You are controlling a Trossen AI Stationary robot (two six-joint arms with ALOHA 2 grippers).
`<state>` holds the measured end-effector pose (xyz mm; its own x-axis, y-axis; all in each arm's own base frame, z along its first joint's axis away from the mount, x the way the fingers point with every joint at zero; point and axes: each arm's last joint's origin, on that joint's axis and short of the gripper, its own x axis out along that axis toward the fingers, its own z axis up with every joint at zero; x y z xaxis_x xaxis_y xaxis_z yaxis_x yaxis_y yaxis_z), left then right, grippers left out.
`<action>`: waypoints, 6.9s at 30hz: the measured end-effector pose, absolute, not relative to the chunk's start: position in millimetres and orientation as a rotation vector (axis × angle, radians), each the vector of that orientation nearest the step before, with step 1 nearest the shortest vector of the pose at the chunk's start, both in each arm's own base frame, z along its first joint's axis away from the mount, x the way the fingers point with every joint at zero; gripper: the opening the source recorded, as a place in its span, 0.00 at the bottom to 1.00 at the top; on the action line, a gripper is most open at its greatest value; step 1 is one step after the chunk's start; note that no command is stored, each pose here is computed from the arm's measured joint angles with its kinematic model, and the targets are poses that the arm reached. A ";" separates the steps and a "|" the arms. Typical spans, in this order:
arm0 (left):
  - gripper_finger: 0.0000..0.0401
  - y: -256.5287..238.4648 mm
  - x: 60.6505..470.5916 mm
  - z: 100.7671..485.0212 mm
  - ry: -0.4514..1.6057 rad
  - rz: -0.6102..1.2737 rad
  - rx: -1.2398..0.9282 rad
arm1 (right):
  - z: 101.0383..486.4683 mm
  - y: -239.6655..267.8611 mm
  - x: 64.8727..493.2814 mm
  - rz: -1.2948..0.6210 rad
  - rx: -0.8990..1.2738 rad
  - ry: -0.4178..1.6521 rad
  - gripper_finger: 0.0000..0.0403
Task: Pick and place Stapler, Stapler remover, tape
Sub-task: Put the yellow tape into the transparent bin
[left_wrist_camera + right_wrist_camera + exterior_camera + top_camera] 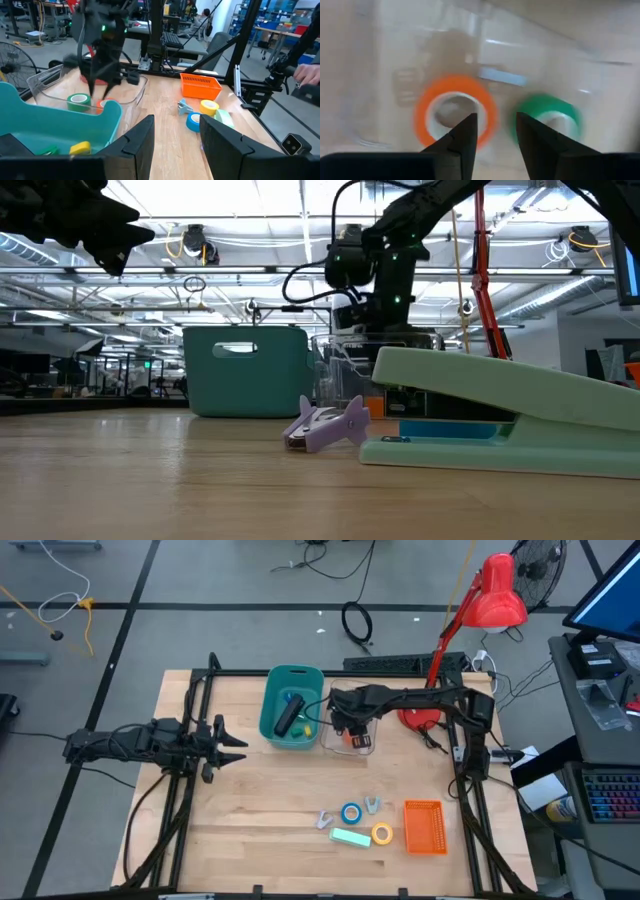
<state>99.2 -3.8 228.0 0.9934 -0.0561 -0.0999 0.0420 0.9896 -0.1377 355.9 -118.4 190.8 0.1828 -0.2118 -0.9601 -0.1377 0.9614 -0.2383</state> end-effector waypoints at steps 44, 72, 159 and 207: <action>0.39 -4.7 99.2 228.4 0.102 -0.077 -0.161 | 240.0 105.8 247.4 0.313 0.365 1.305 0.00; 0.39 -6.9 98.8 227.5 0.116 -0.154 -0.145 | 190.4 124.0 269.5 0.175 0.339 1.420 0.47; 0.39 -7.1 98.7 226.3 0.126 -0.159 -0.112 | 311.8 -14.7 292.7 -0.214 0.381 0.380 0.08; 0.39 -7.3 109.4 221.0 0.197 -0.147 -0.178 | 210.4 -114.8 359.4 -0.304 0.343 1.210 0.08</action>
